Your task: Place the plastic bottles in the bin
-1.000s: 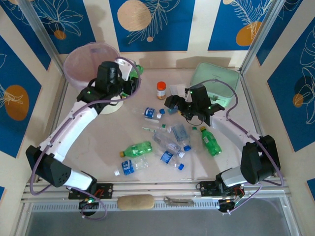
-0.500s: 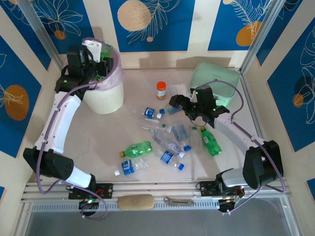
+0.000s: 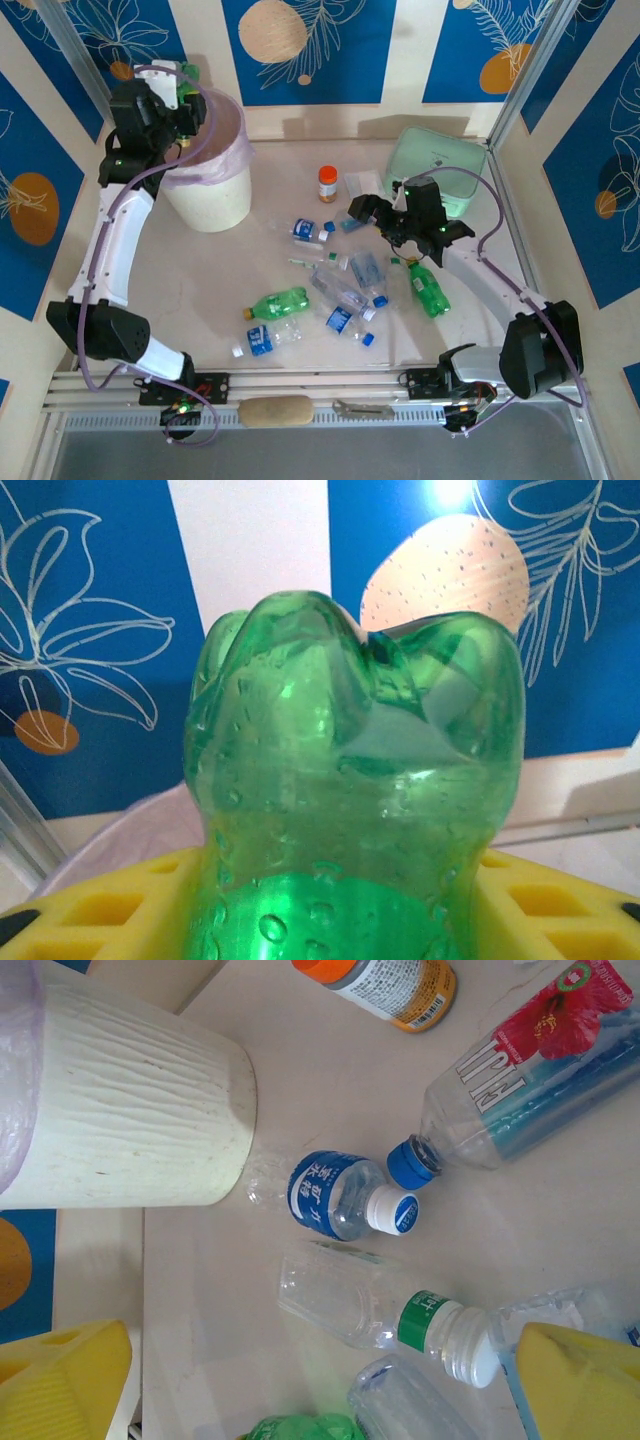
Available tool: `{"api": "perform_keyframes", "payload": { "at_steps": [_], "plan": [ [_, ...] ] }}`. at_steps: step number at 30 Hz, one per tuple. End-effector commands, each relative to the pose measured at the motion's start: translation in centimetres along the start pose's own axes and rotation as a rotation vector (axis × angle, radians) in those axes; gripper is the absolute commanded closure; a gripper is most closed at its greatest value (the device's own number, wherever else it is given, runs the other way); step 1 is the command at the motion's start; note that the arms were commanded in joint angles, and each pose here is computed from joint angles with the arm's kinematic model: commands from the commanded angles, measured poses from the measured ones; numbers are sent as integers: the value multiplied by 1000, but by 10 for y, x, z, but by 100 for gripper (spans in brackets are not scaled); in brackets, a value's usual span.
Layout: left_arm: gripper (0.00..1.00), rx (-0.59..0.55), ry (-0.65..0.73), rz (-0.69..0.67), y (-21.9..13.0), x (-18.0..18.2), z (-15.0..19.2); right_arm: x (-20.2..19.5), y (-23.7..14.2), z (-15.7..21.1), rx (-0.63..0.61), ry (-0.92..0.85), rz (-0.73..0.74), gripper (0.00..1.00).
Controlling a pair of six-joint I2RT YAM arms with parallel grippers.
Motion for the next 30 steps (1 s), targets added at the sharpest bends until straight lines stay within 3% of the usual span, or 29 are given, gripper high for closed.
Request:
{"api": "perform_keyframes", "payload": {
  "at_steps": [1, 12, 18, 26, 30],
  "plan": [
    [43, -22, 25, -65, 15, 11, 6, -5, -7, 3, -12, -7, 16, 1],
    [38, 145, 1, -26, 55, 15, 50, -6, -17, 3, -32, -5, 25, 1],
    [33, 199, -15, -2, 62, 17, 58, -6, -21, 2, -47, -2, 27, 1],
    [2, 174, -46, -7, 50, 18, 47, -3, -20, 0, -43, -2, 17, 1],
    [0, 125, -109, 54, 30, 13, 25, -3, -18, -1, -41, -1, 18, 1]
  ]
}}
Point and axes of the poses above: each hand's point on the last joint's axis, 136 mm out from that joint toward the fingers, its own y axis out along the fingers, its own x axis along the line the jaws close on, z = x × y, the point moved 8 cm from there along -y, back along the fingers, and after that the axes turned 5 degrees about y, right-handed, at the moved point
